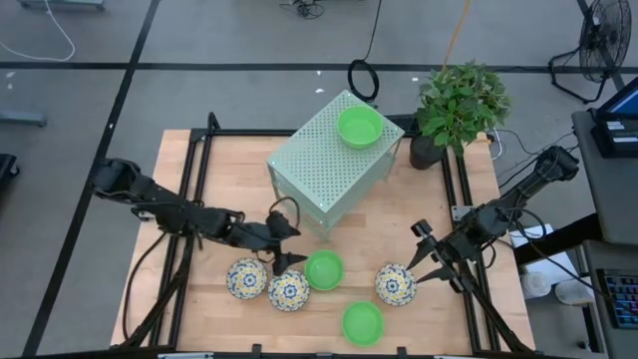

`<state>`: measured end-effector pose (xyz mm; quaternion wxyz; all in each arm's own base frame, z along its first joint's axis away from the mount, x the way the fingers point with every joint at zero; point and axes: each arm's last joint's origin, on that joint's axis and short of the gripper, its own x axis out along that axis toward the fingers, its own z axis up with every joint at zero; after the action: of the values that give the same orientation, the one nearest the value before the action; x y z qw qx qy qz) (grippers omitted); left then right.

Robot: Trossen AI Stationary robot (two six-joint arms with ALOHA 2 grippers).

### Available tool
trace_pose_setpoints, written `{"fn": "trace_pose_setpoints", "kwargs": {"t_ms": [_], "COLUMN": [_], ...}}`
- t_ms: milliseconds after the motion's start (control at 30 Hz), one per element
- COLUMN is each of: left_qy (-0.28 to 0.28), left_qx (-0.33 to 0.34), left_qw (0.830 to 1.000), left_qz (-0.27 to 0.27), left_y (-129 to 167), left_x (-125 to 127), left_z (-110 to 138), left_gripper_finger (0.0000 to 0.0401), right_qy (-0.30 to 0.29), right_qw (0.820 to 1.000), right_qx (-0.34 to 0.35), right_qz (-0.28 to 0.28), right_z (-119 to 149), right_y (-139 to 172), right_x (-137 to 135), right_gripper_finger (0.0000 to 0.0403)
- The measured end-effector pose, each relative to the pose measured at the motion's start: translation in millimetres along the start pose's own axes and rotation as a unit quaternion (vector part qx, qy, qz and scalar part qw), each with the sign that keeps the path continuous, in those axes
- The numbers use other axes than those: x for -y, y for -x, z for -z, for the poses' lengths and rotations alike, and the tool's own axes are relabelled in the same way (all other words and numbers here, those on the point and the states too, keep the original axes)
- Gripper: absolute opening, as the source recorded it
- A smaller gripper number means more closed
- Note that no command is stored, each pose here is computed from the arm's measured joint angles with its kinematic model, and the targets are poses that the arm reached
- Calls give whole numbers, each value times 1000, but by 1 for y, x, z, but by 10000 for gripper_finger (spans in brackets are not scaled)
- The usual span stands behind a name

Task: Pick & Place Mini bowls
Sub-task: Stack the top green bowl on the green bowl on the shelf

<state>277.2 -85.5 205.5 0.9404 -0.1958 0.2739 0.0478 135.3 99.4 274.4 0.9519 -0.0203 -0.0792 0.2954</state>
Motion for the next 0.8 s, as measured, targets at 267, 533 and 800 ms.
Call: {"fn": "trace_pose_setpoints", "kwargs": {"t_ms": [267, 533, 800], "left_qy": [17, 55, 61], "left_qx": [-96, -123, -158], "left_qw": [993, 990, 983], "left_qz": [-70, -42, -74], "left_y": [-37, -60, -62], "left_x": [-16, -32, -41], "left_z": [24, 29, 36], "left_gripper_finger": [397, 397, 397], "right_qy": [0, 3, 0], "right_qw": [1000, 1000, 1000], "right_qx": [0, 0, 0], "right_qz": [0, 1, 1], "right_z": [0, 0, 0], "right_y": [0, 0, 0], "right_x": [0, 0, 0], "right_gripper_finger": [141, 141, 141]}}
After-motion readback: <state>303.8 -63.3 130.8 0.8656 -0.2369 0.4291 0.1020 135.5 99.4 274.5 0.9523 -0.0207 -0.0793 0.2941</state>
